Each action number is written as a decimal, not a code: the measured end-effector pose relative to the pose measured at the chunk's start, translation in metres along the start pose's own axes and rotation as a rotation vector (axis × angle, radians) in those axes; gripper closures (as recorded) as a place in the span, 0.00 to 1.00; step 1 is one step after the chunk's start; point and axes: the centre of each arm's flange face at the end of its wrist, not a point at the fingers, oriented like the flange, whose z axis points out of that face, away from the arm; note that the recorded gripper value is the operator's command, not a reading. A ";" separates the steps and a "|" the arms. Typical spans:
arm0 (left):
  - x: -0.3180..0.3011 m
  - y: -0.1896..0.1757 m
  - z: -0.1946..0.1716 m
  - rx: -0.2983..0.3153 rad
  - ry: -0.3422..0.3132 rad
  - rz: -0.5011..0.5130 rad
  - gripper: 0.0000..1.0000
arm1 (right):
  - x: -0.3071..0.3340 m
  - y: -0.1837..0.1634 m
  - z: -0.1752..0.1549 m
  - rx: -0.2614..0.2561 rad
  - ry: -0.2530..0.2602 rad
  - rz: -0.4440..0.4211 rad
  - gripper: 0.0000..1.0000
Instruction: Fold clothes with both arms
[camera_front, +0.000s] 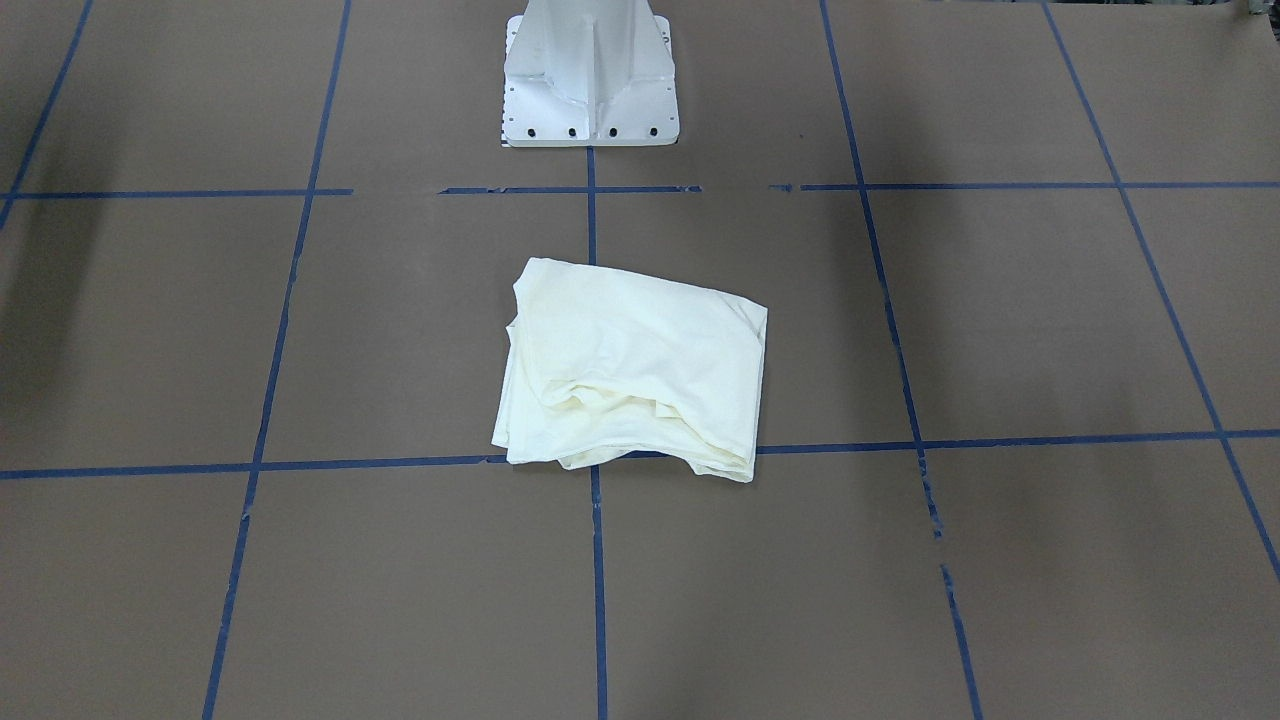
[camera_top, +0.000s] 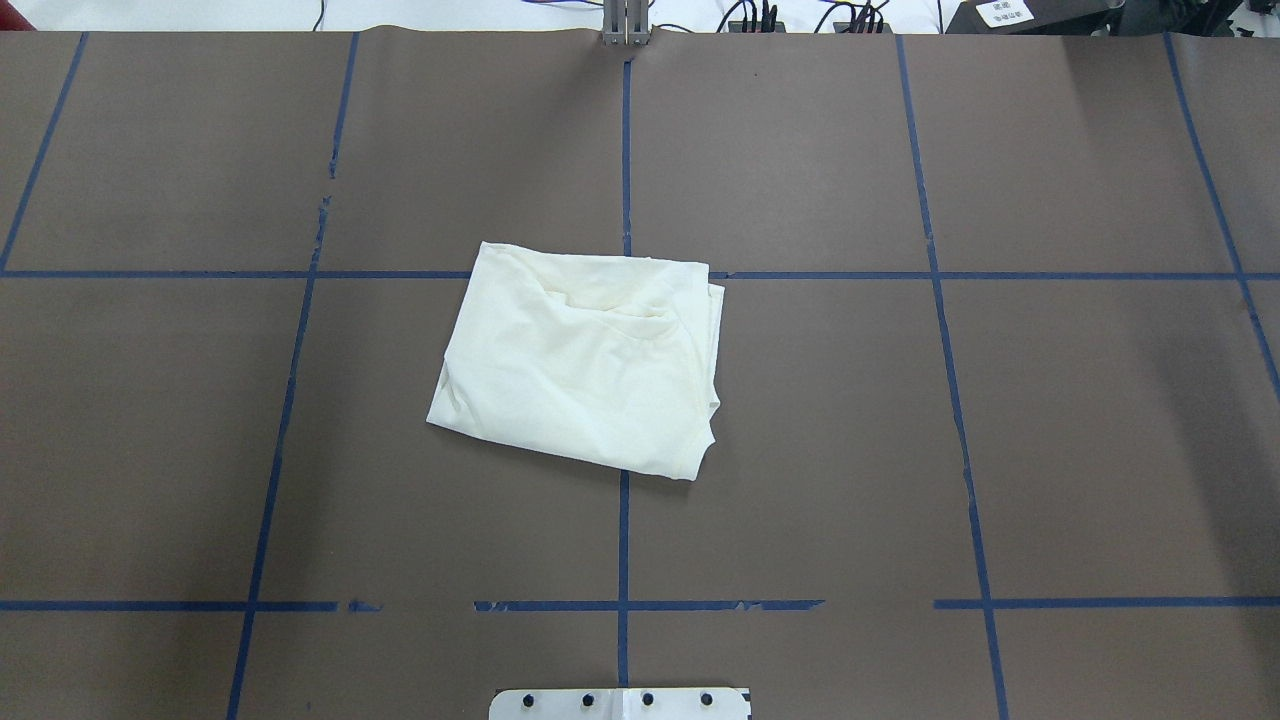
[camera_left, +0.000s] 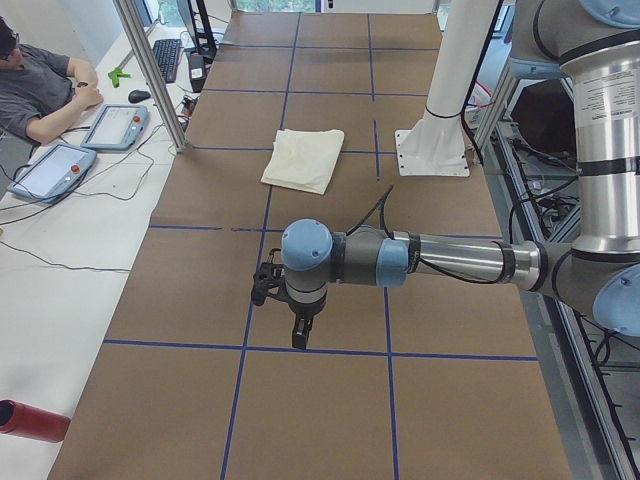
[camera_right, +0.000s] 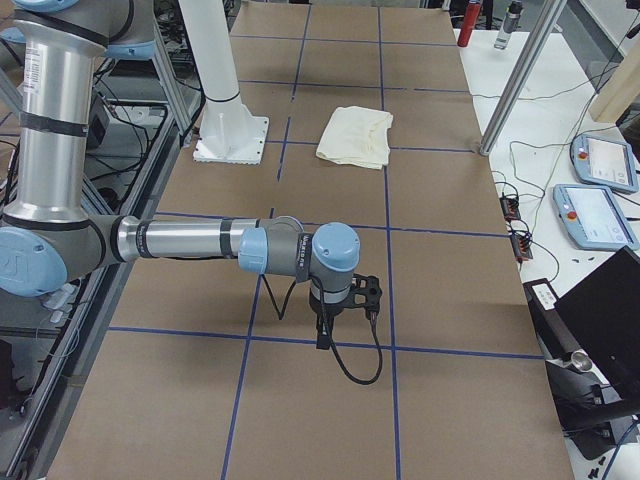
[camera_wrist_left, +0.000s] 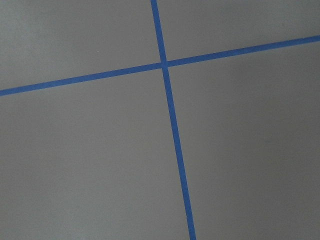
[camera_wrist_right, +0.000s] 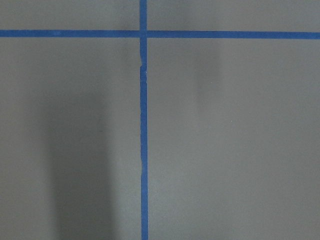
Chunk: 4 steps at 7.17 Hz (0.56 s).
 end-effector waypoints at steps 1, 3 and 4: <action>0.001 0.000 -0.001 0.003 0.000 0.005 0.00 | 0.000 0.000 0.000 0.001 0.001 0.000 0.00; 0.005 -0.003 -0.005 0.015 0.000 0.018 0.00 | -0.001 -0.001 -0.001 0.002 -0.001 -0.002 0.00; 0.006 -0.003 -0.006 0.018 0.001 0.020 0.00 | -0.002 -0.002 -0.002 0.005 -0.003 -0.004 0.00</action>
